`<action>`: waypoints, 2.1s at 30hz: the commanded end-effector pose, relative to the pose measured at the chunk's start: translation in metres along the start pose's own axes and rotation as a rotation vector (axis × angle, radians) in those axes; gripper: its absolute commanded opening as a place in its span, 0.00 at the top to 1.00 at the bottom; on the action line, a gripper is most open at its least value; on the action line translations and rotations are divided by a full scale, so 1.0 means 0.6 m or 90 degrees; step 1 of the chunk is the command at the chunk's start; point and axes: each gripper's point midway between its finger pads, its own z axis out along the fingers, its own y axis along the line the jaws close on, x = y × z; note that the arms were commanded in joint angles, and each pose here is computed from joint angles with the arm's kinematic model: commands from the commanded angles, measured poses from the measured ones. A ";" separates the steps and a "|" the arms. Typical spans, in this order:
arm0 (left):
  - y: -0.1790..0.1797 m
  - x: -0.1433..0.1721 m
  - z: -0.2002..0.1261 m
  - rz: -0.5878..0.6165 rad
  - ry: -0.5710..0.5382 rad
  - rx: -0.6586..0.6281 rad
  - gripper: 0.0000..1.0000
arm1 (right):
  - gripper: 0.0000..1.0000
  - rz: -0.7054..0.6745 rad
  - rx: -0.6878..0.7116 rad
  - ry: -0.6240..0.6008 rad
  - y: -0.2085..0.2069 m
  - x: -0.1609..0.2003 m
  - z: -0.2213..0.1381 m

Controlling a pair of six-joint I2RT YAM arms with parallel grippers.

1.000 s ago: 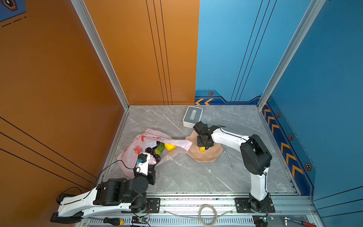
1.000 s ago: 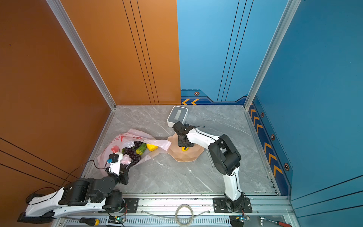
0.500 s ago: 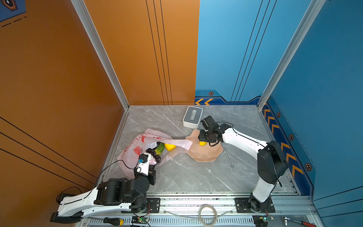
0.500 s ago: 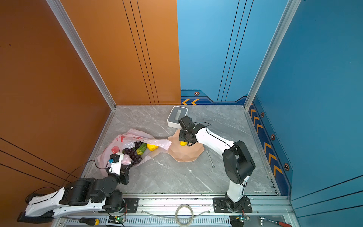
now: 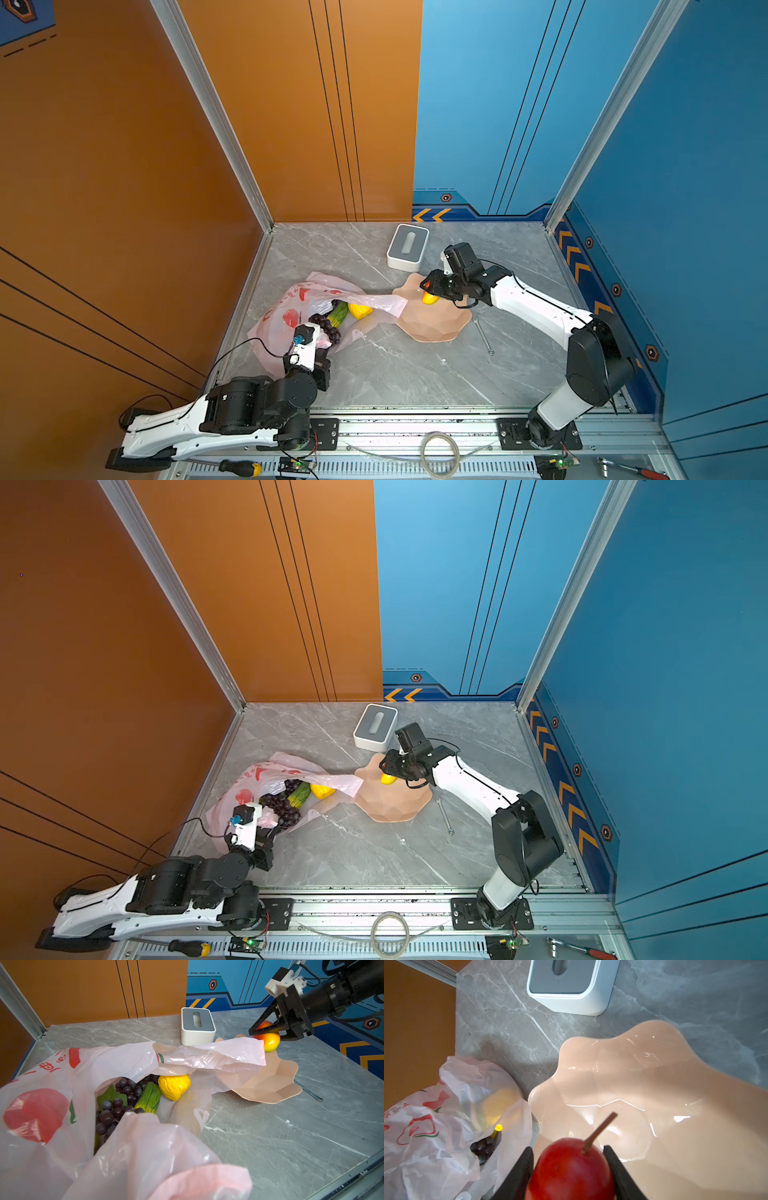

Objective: Place the fruits into the plastic bag
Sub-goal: Pick up the fruit from the plate, then place the fruit in the plastic bag.

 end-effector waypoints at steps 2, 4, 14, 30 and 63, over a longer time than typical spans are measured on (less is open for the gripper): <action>0.004 -0.008 -0.002 -0.001 -0.008 -0.012 1.00 | 0.57 0.015 -0.077 -0.008 0.031 -0.009 -0.021; 0.004 -0.007 -0.001 0.002 -0.006 -0.015 1.00 | 0.57 0.016 -0.095 -0.010 0.037 -0.009 -0.026; 0.000 -0.006 0.005 0.017 0.009 -0.028 1.00 | 0.57 0.027 -0.179 -0.009 0.076 -0.012 -0.046; -0.005 0.000 0.017 0.008 0.033 -0.030 1.00 | 0.57 0.008 -0.333 -0.009 0.183 -0.001 -0.114; -0.003 -0.001 0.018 -0.005 0.034 -0.027 1.00 | 0.57 -0.196 -0.342 0.334 0.350 0.282 0.030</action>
